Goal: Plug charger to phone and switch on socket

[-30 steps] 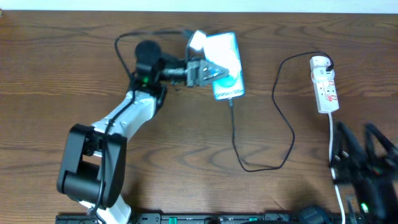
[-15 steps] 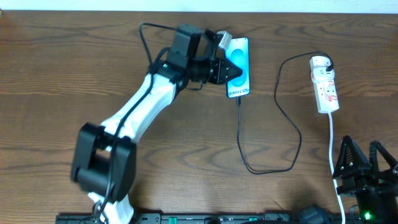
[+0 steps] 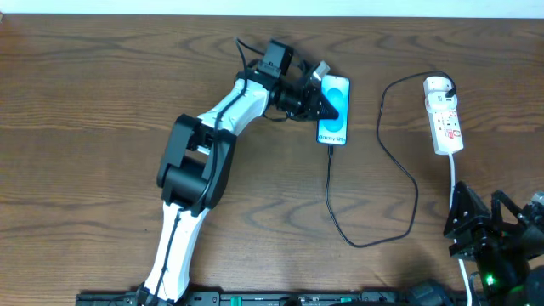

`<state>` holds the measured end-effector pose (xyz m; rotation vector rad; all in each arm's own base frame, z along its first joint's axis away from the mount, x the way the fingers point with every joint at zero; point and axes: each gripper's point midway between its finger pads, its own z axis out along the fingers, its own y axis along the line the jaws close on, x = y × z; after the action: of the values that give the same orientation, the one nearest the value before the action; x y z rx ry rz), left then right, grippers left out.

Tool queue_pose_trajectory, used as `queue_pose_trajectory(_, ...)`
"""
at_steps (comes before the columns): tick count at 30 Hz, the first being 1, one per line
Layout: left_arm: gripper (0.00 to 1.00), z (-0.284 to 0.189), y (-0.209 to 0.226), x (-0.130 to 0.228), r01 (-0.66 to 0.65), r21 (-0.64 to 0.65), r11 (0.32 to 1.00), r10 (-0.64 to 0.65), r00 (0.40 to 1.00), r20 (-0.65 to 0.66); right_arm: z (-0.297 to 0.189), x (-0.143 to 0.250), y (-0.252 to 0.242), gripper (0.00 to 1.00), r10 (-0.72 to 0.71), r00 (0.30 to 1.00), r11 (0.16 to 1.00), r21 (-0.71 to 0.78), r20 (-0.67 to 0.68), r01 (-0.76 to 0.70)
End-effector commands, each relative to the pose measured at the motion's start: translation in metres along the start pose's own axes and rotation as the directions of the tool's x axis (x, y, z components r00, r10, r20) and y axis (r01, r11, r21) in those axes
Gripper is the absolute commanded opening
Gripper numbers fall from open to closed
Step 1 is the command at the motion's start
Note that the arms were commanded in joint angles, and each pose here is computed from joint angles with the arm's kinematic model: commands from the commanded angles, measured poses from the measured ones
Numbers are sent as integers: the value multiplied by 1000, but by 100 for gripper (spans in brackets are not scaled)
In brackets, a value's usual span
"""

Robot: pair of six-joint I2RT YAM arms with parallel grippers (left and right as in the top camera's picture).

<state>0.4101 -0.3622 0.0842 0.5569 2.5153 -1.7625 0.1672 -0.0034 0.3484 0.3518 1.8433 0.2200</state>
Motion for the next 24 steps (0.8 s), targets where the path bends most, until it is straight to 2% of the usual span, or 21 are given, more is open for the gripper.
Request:
queue_pose_trajectory(1,7,-2,-23,-1,-47,122,991,51,998,-27,7,3,0,62,4,1000,1000,24,-19,-3)
queue_pose_trajectory(4,8,2,-5,0,-16,66,998,18,1000,-24,10,5,1,62,-3,999,1000,29,-35,4)
queue_pose_trajectory(7,7,1,26,1,43,-107,993,-43,999,4,15,7,2,62,-10,999,999,36,-49,11)
queue_pose_trajectory(11,7,-3,48,3,82,-226,971,-79,997,23,21,8,5,62,-17,998,999,44,-65,20)
queue_pose_trajectory(19,8,-2,63,12,105,-279,954,-102,994,24,53,2,23,61,-22,997,998,49,-74,25)
queue_pose_trajectory(23,9,-2,70,16,118,-302,946,-116,993,24,74,10,30,60,-43,992,996,72,-123,52)
queue_pose_trajectory(24,16,-2,70,17,121,-303,945,-120,993,23,78,14,31,60,-49,989,995,74,-140,59)
